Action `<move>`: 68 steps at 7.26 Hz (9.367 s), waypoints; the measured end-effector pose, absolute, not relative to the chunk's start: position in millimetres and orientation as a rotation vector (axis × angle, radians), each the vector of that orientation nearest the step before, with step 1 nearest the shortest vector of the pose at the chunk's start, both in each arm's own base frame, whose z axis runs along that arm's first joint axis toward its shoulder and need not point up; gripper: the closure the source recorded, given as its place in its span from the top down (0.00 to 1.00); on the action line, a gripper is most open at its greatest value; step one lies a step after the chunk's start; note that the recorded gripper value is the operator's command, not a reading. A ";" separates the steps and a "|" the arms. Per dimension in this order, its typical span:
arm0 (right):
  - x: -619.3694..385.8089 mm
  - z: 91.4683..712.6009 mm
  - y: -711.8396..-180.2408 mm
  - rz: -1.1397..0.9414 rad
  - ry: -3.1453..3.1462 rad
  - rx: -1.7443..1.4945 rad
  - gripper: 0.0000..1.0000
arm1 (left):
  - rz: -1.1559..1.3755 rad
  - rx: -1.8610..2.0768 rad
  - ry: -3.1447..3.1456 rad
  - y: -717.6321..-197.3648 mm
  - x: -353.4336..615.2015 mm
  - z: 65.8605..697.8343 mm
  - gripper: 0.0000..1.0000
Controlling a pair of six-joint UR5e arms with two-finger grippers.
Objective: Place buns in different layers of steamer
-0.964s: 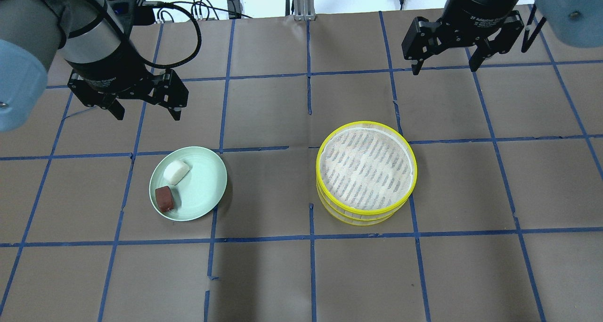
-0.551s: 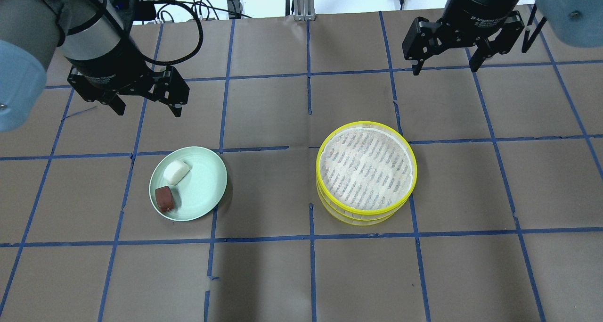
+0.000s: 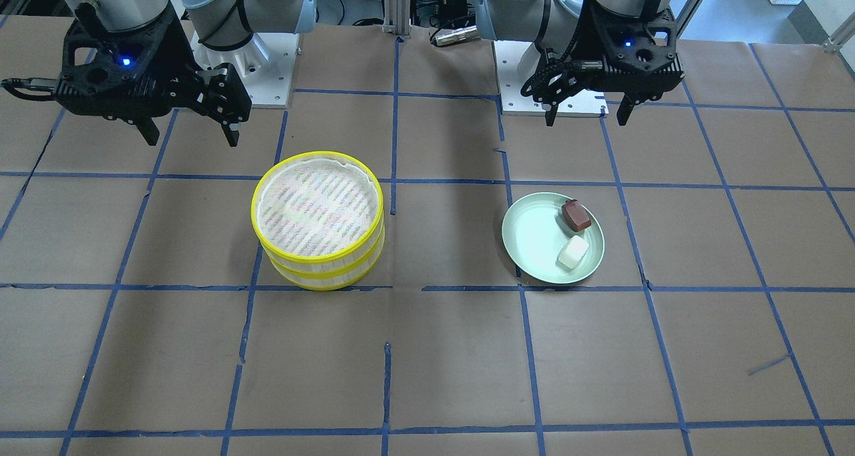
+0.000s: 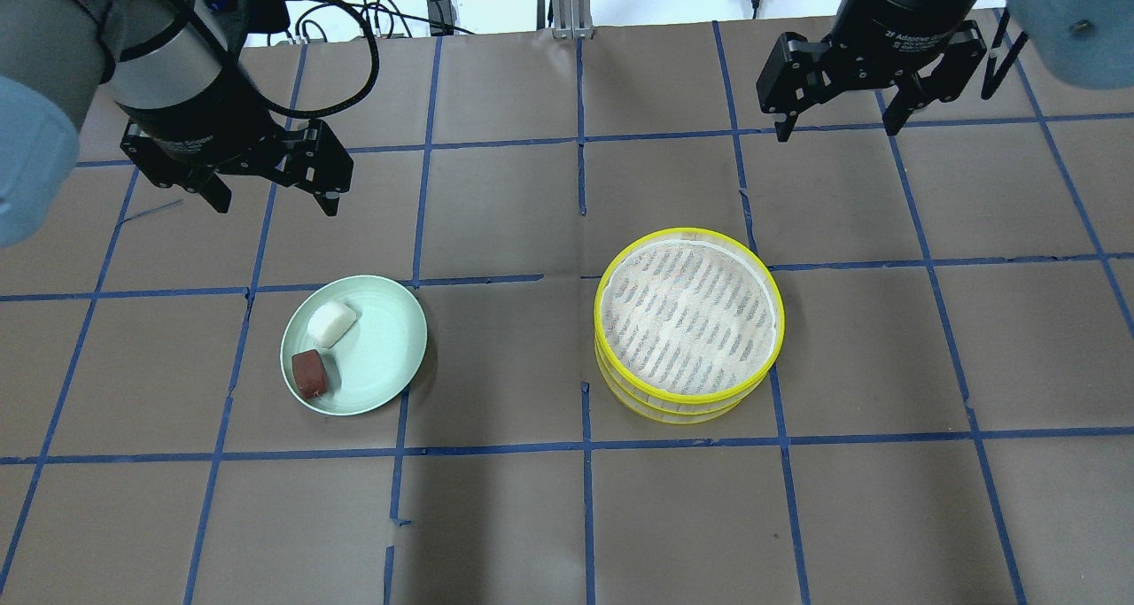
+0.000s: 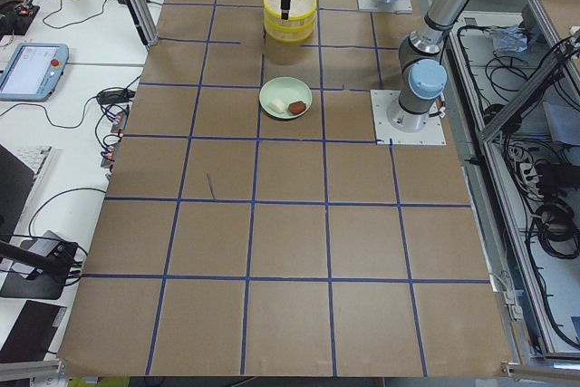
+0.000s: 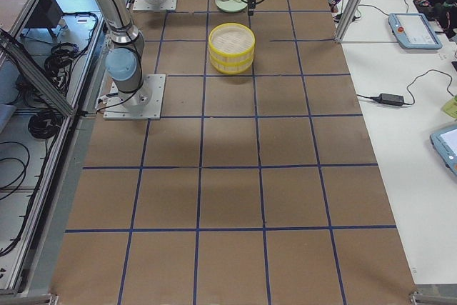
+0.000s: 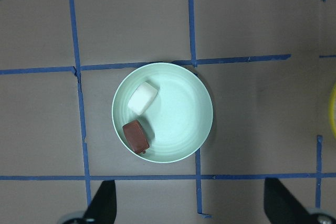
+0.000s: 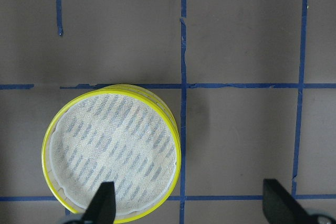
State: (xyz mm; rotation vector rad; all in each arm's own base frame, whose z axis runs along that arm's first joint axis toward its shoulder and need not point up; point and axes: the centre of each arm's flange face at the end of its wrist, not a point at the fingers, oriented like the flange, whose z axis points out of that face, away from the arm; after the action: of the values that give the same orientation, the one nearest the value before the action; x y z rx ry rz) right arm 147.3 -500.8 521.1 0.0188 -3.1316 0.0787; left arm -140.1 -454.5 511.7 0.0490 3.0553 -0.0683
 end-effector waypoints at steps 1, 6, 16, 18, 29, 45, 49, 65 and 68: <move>147.5 521.3 -500.7 0.079 -3.132 0.019 1.00 | -0.067 0.046 3.055 -454.3 -140.0 511.6 1.00; 147.7 521.7 -500.3 0.081 -3.133 0.020 1.00 | -0.054 0.044 3.055 -453.4 -139.9 507.9 1.00; 147.3 521.4 -501.2 0.083 -3.133 0.021 1.00 | 0.071 0.101 3.058 -462.1 -105.8 470.5 0.99; 147.3 521.3 -501.2 0.083 -3.133 0.021 1.00 | 0.104 0.092 3.062 -474.1 -74.9 413.8 1.00; 153.0 471.4 -521.7 0.050 -3.144 0.056 1.00 | 0.239 0.345 3.074 -508.8 -47.5 204.6 0.95; 139.8 299.0 -478.7 -0.128 -3.137 0.065 0.04 | -0.017 0.383 3.041 -534.4 -59.9 317.6 0.02; 64.6 357.7 -505.8 -0.099 -3.140 -0.049 0.04 | -0.009 0.363 3.052 -509.7 -77.3 451.2 0.02; -115.4 414.2 -515.4 -0.282 -3.005 -0.157 0.05 | -0.057 -0.282 3.402 -485.8 -407.0 322.0 1.00; -116.2 414.4 -515.7 -0.278 -3.003 -0.159 0.05 | -0.148 0.084 3.295 -536.2 -295.2 344.6 1.00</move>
State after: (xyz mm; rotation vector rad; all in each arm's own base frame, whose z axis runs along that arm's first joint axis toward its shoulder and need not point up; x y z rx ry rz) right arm -116.2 -515.7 414.4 -0.1594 -3.0030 -0.2781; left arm -295.2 -536.2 344.6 0.0843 3.2951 -0.1482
